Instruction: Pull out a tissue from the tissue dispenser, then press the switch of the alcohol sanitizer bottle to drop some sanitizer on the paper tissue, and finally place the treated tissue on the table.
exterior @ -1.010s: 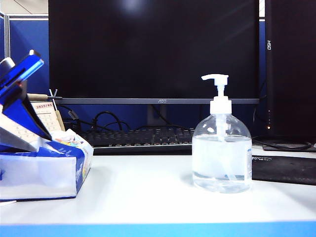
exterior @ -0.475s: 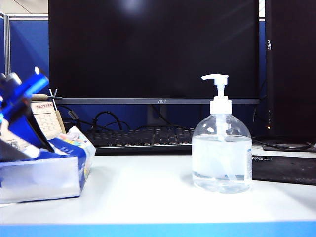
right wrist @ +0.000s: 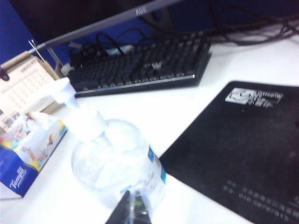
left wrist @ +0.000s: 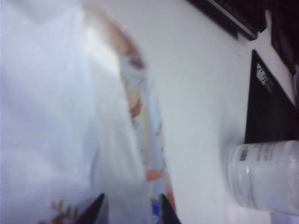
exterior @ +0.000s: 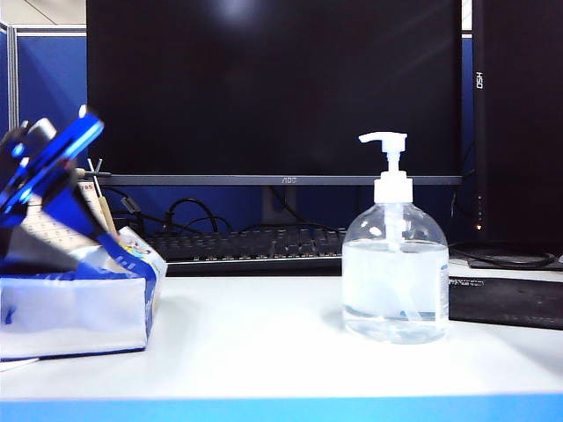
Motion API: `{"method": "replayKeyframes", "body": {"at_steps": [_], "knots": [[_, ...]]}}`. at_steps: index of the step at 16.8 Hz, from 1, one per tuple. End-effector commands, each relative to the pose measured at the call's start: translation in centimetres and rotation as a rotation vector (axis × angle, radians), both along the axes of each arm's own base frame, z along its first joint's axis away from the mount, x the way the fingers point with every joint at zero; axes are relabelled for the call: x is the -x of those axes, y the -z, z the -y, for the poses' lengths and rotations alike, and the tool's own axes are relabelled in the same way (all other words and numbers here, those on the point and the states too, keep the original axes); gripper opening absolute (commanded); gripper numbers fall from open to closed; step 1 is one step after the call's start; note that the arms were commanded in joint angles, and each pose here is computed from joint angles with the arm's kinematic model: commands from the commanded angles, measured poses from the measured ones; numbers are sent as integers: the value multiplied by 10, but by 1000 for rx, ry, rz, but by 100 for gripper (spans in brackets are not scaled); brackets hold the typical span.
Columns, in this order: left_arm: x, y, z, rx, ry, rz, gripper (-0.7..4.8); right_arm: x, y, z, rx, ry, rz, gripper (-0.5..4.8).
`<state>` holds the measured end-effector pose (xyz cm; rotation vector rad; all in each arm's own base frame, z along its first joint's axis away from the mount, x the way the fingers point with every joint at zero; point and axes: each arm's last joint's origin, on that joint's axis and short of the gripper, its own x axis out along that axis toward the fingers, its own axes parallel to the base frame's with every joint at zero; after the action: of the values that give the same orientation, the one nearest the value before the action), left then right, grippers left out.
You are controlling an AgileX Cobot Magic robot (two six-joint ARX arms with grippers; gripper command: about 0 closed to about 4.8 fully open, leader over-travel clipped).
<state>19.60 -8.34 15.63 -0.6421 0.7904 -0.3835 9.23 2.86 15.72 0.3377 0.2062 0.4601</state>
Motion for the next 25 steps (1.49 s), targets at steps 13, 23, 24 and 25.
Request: {"method": "replayKeyframes", "body": {"at_steps": [13, 23, 24, 25], "knots": [[-4, -2, 3, -1, 17, -34, 149, 0, -1, 0, 0, -1, -7, -1], [-7, 3, 5, -9, 31, -72, -6, 0, -1, 0, 0, -2, -8, -1], [-7, 2, 5, -2, 39, -71, -6, 0, -1, 0, 0, -1, -8, -1], [-8, 1, 5, 9, 44, -59, -6, 0, -1, 0, 0, -1, -8, -1]]}}
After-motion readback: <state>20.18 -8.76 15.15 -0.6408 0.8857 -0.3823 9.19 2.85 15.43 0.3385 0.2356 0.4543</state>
